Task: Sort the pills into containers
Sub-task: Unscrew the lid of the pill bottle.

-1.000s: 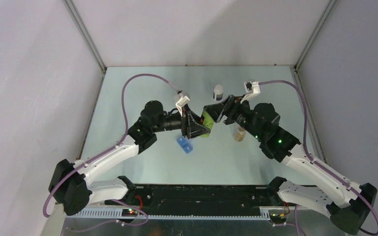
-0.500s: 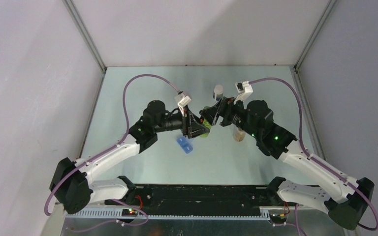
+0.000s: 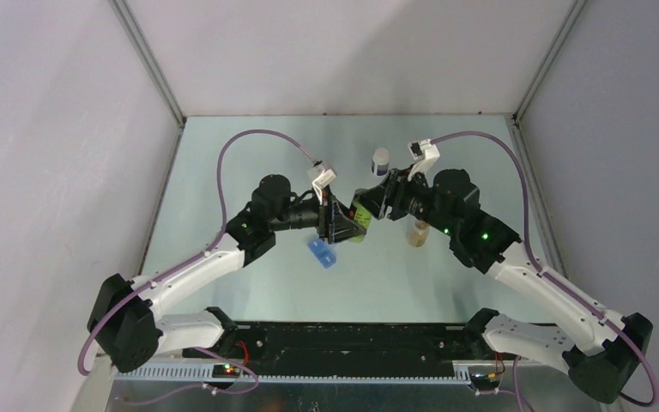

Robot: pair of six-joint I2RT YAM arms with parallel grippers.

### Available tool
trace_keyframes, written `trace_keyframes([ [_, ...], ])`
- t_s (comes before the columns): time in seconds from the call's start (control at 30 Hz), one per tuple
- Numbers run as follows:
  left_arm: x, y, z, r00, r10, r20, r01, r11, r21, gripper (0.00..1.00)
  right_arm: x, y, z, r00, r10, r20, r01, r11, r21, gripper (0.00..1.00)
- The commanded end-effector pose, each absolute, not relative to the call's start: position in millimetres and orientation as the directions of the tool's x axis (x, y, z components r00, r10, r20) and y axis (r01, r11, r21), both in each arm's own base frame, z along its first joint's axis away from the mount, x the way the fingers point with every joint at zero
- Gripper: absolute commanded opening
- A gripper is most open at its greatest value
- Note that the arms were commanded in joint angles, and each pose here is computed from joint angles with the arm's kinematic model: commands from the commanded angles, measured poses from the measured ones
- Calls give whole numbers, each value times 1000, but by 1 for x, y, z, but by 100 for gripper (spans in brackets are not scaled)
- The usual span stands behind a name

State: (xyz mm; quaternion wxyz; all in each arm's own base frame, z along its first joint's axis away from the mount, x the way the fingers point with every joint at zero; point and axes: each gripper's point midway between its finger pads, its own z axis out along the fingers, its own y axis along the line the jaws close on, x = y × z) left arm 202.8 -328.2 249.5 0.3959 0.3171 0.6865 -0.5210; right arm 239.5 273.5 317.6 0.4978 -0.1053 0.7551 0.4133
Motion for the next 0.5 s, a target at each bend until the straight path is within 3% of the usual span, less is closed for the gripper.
trace_keyframes([
  [0.0, 203, -331, 286, -401, -27, -915, 893, 209, -398, 0, 218, 275, 350, -422, 179, -889, -744, 492, 452, 36],
  [0.2, 192, -332, 292, -404, -25, -914, 904, 145, -403, 0, 178, 272, 358, -366, 55, -929, -909, 195, 369, 35],
  [0.3, 186, -332, 294, -399, -22, -917, 910, 112, -399, 0, 152, 271, 358, -312, -3, -950, -949, 52, 311, 25],
  [0.4, 180, -331, 298, -365, -40, -930, 927, 80, -367, 0, 131, 269, 356, -279, -43, -959, -957, -71, 281, 1],
  [0.43, 178, -329, 299, -348, -44, -937, 934, 75, -350, 0, 132, 269, 356, -279, -41, -959, -957, -65, 282, 0],
  [0.47, 178, -328, 299, -343, -44, -938, 936, 76, -345, 0, 135, 269, 357, -288, -35, -957, -956, -40, 289, 5],
])
